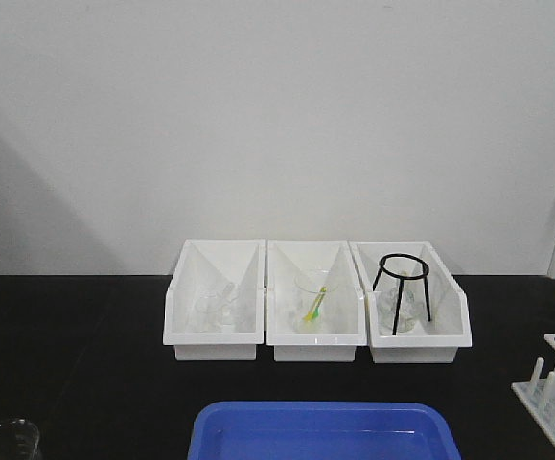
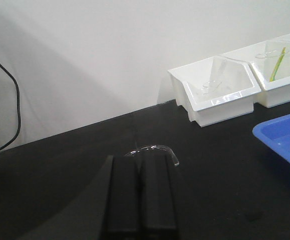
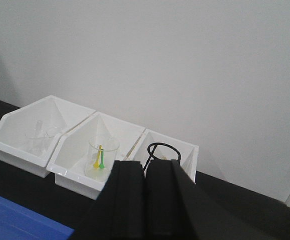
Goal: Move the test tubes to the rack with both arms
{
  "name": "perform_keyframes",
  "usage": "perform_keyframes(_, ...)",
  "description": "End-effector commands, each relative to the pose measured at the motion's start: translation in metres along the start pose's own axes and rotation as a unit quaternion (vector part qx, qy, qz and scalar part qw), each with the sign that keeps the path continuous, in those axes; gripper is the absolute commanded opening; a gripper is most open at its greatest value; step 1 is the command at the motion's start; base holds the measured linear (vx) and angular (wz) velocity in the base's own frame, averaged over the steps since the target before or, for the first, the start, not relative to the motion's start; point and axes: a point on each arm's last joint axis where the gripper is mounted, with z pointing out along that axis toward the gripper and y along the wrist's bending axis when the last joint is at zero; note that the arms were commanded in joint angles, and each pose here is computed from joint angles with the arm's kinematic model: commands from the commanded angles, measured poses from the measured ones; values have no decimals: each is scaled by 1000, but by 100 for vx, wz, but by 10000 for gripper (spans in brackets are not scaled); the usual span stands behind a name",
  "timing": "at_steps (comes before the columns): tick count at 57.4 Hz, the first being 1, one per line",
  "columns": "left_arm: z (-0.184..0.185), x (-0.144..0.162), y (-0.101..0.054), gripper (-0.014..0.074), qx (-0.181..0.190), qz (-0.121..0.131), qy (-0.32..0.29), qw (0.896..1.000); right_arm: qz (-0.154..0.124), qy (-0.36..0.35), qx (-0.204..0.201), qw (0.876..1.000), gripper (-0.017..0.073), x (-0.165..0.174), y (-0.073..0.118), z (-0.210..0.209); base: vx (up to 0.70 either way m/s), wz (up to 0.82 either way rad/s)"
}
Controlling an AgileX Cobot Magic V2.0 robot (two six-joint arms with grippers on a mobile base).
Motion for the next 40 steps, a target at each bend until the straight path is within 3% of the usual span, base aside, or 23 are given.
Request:
perform_keyframes(1,-1,1,1,-15,-11,-5,-34,999,4,-23,15,1000,-8,-12,-4,-3,0,0)
perform_keyframes(29,-1,1,1,-15,-11,-5,-34,999,3,-23,14,1000,-8,-12,-4,-3,0,0)
perform_keyframes(33,-1,1,1,-15,-11,-5,-34,999,29,-20,12,999,-8,-8,-4,0,0,0)
perform_keyframes(36,-1,1,1,-15,-11,-5,-34,999,72,-26,6,997,-8,-3,-3,2,0,0)
perform_keyframes(39,-1,1,1,-15,-11,-5,-34,999,87,-32,13,996,-8,2,-3,3,0,0)
perform_keyframes(40,-1,1,1,-15,-11,-5,-34,999,81,-34,16,996,-8,4,-3,3,0,0)
